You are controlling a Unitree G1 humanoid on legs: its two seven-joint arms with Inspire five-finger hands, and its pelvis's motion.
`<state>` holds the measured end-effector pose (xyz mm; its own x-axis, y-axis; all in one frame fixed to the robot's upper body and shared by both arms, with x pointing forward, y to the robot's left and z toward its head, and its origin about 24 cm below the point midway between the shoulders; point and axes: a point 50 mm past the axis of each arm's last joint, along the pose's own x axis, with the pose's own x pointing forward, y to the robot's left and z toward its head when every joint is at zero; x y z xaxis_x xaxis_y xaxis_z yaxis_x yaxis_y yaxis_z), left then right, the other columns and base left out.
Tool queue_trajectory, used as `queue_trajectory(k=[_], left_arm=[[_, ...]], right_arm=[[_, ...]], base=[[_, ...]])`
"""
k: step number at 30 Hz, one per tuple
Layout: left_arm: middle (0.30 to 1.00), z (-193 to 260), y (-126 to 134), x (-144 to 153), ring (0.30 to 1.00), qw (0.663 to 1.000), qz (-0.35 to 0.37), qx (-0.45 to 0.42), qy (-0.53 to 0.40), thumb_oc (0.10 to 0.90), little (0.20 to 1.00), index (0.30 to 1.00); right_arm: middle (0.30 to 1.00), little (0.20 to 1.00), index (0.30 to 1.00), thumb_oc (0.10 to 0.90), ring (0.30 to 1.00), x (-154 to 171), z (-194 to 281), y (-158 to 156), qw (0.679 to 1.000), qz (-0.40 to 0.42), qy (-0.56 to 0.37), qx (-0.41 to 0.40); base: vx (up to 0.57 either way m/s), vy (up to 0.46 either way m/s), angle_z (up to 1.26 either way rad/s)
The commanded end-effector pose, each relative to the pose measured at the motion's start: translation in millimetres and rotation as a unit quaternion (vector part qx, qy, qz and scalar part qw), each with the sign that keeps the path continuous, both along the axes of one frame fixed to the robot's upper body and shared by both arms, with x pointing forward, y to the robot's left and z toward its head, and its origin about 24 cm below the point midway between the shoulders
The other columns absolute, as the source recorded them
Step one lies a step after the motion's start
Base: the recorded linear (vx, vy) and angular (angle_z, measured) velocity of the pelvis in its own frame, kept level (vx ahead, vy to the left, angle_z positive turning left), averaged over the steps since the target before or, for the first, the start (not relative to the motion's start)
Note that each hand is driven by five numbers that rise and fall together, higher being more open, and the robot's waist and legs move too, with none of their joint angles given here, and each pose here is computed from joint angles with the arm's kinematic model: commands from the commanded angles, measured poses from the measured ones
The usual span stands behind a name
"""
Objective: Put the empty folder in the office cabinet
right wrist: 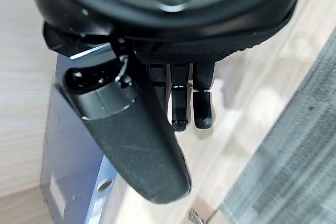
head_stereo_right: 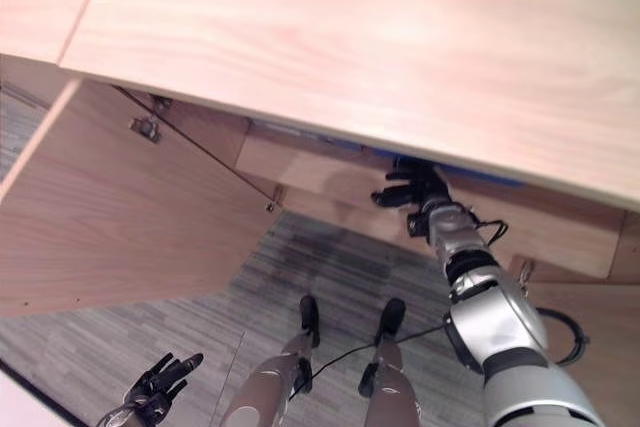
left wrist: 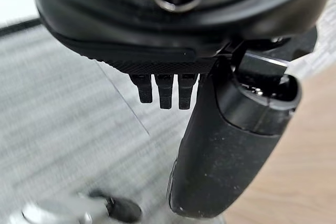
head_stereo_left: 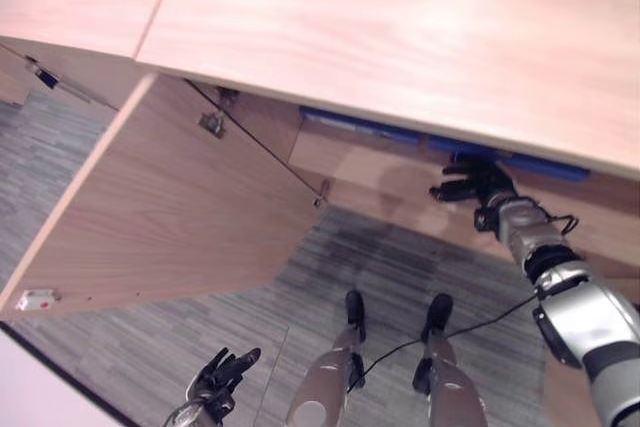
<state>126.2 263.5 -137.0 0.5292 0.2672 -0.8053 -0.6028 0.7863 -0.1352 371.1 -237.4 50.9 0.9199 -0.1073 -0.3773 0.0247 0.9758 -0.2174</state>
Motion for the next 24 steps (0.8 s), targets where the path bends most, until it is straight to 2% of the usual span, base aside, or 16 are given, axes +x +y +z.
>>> queue_trajectory(k=[1,2,5,7,10,15,18,20,21,22,23,24], left_arm=[[0.9,2,23,-7,0.9,0.998,0.004,0.048,0.037,0.8,0.9,0.9],[0.9,2,23,-8,0.9,0.998,0.004,0.048,0.037,0.8,0.9,0.9],[0.9,-4,23,-22,0.9,0.996,0.03,0.049,0.067,0.8,0.9,0.9],[0.9,-7,28,-37,0.9,0.993,0.052,0.054,0.093,0.8,0.9,0.9],[0.9,-11,35,-67,0.9,0.985,0.079,0.062,0.143,0.8,0.9,0.9],[0.9,-14,31,-79,0.9,0.982,0.093,0.053,0.156,0.8,0.9,0.9],[0.9,-23,7,-79,0.9,0.984,0.049,0.025,0.17,0.8,0.9,0.9],[0.9,-25,1,-81,0.9,0.983,0.023,0.022,0.182,0.8,0.9,0.9],[0.9,-26,-5,-76,0.9,0.983,0.001,0.023,0.184,0.8,0.9,0.9],[0.9,-26,-5,-77,0.9,0.983,0.001,0.023,0.184,0.8,0.9,0.9],[0.9,-26,-6,-69,0.9,0.983,-0.013,0.03,0.18,0.8,0.9,0.9],[0.9,-26,-6,-69,0.9,0.983,-0.013,0.03,0.18,0.8,0.9,0.9]], right_arm=[[0.9,0.9,0.9,0.8,0.9,-43,-74,25,0.992,-0.02,0.083,0.098],[0.9,0.9,0.9,0.8,0.9,-44,-75,25,0.991,-0.02,0.083,0.098],[0.9,0.9,0.9,0.8,0.9,-73,-103,39,0.978,-0.041,0.081,0.186],[0.9,0.9,0.9,0.8,0.9,-83,-104,42,0.976,-0.032,0.056,0.207],[0.9,0.9,0.9,0.8,0.9,-109,-91,31,0.979,0.001,-0.011,0.203],[0.9,0.9,0.9,0.8,0.9,-130,-90,15,0.981,-0.01,-0.023,0.193],[0.9,0.9,0.9,0.8,0.9,-161,-118,-1,0.97,-0.09,0.022,0.224],[0.9,0.9,0.9,0.8,0.9,-174,-132,-4,0.963,-0.131,0.047,0.232],[0.9,0.9,0.9,0.8,0.9,-191,-147,-4,0.955,-0.17,0.078,0.23],[0.9,0.9,0.9,0.8,0.9,-191,-147,-4,0.955,-0.17,0.078,0.23],[0.9,0.9,0.9,0.8,0.9,-211,-163,-7,0.939,-0.227,0.111,0.235],[0.9,0.9,0.9,0.8,0.9,-211,-163,-7,0.939,-0.227,0.111,0.235]], base=[[0.11,-0.005,0.13],[0.12,0.0,0.15],[0.1,-0.004,-0.03],[0.05,0.027,-0.12],[0.15,0.021,-0.46],[0.05,0.092,-0.67],[-0.07,0.323,-0.55],[-0.14,0.32,-0.4],[-0.14,0.289,-0.46],[-0.21,0.359,-0.46],[-0.11,0.171,-0.48],[-0.17,0.251,-0.56]])
